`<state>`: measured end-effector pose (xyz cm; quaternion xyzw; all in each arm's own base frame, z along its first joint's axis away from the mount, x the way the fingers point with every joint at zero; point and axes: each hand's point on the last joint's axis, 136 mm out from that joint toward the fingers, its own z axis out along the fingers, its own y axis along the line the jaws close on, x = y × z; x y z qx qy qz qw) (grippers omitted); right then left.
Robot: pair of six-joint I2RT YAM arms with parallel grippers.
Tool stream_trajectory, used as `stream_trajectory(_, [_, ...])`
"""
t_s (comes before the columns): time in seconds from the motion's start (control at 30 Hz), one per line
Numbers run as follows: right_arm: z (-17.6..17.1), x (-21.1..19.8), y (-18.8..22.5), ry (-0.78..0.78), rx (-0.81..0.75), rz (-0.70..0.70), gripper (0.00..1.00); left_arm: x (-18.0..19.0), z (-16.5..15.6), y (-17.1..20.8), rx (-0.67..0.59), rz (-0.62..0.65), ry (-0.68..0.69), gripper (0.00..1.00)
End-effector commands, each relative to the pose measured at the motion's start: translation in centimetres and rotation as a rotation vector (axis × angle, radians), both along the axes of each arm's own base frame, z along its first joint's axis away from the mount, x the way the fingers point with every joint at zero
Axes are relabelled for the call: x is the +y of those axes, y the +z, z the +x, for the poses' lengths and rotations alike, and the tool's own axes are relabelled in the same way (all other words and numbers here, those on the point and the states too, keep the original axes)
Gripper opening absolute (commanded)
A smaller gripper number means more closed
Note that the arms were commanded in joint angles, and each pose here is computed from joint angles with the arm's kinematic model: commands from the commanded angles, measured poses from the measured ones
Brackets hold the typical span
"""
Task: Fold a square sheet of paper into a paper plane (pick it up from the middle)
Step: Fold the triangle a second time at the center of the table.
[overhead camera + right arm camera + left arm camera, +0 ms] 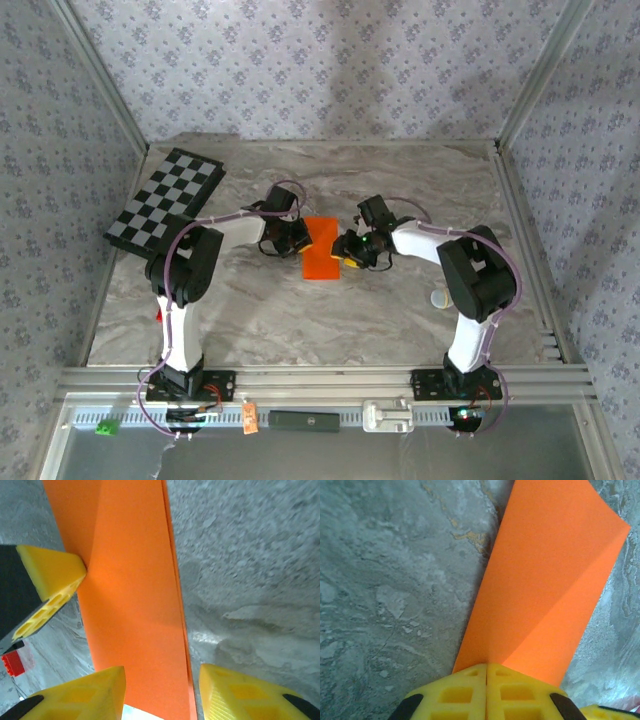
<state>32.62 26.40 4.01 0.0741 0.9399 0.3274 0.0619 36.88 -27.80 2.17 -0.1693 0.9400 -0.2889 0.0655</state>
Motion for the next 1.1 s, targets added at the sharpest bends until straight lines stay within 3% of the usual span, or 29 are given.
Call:
stream_trajectory(0.0, [-2.0, -0.3, -1.1, 0.019, 0.073, -0.015, 0.44, 1.7, -2.3, -2.5, 0.103, 0.077, 0.043, 0.07])
stream_trajectory(0.33, [-3.8, -0.3, -1.4, 0.066, 0.096, -0.051, 0.44, 1.8, -2.6, -3.0, 0.109, 0.073, 0.05, 0.07])
stream_trajectory(1.07, [-4.4, 1.0, 0.2, 0.124, 0.057, -0.018, 0.36, 2.2, -2.8, -3.3, 0.117, 0.075, 0.059, 0.07])
